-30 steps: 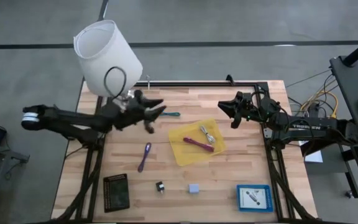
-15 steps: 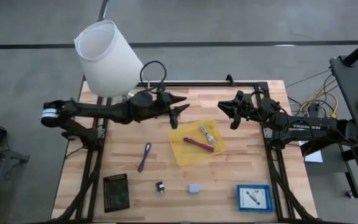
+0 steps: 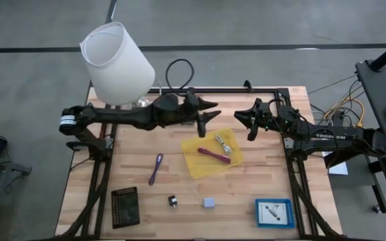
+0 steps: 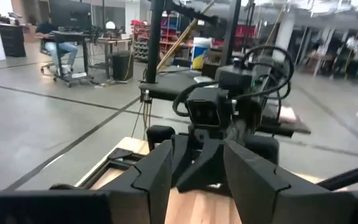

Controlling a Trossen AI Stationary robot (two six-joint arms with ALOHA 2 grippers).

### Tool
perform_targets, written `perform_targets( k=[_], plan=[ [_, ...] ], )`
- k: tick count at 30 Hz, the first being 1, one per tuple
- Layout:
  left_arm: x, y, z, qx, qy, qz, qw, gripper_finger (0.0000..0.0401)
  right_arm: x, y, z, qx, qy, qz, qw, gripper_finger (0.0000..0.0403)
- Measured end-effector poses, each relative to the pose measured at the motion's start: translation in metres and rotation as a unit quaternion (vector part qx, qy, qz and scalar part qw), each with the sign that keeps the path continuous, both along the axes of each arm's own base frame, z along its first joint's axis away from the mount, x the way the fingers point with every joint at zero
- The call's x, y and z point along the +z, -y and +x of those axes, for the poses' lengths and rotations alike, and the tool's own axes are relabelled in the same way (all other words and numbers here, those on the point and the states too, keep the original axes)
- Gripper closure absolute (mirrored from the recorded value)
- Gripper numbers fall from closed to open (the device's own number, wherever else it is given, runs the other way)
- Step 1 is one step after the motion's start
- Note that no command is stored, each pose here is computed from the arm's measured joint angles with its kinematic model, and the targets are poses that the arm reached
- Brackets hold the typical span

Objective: Pick and place items into bin
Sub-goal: Put the blue charger cable into the yellow bin

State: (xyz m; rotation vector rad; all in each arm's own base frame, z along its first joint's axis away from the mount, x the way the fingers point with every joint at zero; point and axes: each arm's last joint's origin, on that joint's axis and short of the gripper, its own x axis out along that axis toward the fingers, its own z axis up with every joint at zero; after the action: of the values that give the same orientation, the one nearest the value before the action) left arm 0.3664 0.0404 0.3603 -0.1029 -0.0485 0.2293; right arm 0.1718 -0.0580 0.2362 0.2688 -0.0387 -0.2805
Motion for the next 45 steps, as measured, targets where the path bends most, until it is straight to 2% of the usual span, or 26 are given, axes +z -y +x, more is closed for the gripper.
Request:
perform_targets(
  k=[4, 8, 11, 17, 27, 34, 39, 45],
  plan=[
    [-0.001, -0.003, 0.015, 0.007, -0.064, -0.002, 0.998, 0.0271, 0.000, 0.000, 0.000, 0.000, 0.002, 0.007, 1.000, 0.0349],
    [-0.014, -0.012, 0.025, 0.030, -0.152, -0.012, 0.988, 0.0271, -0.001, 0.000, 0.000, -0.001, -0.001, 0.008, 1.000, 0.0349],
    [-0.025, -0.014, 0.033, 0.045, -0.181, -0.012, 0.982, 0.0271, -0.001, 0.000, 0.000, -0.001, -0.001, 0.008, 1.000, 0.0349],
    [-0.046, -0.023, 0.038, 0.132, -0.223, 0.000, 0.966, 0.0271, -0.001, 0.000, 0.000, 0.000, -0.005, 0.011, 1.000, 0.0349],
    [-0.092, -0.032, 0.024, 0.140, -0.334, -0.004, 0.932, 0.0271, -0.001, 0.000, 0.000, 0.000, -0.004, 0.011, 1.000, 0.0349],
    [-0.120, -0.039, 0.010, 0.123, -0.400, -0.022, 0.908, 0.0268, -0.001, 0.000, 0.000, 0.000, -0.004, 0.011, 1.000, 0.0349],
    [-0.128, -0.051, -0.001, 0.136, -0.441, -0.068, 0.884, 0.0230, -0.003, 0.000, 0.000, 0.000, -0.015, 0.014, 1.000, 0.0349],
    [-0.133, -0.066, -0.011, 0.169, -0.452, -0.135, 0.865, 0.0187, -0.009, 0.000, 0.000, -0.001, -0.041, 0.023, 0.999, 0.0349]
  ],
)
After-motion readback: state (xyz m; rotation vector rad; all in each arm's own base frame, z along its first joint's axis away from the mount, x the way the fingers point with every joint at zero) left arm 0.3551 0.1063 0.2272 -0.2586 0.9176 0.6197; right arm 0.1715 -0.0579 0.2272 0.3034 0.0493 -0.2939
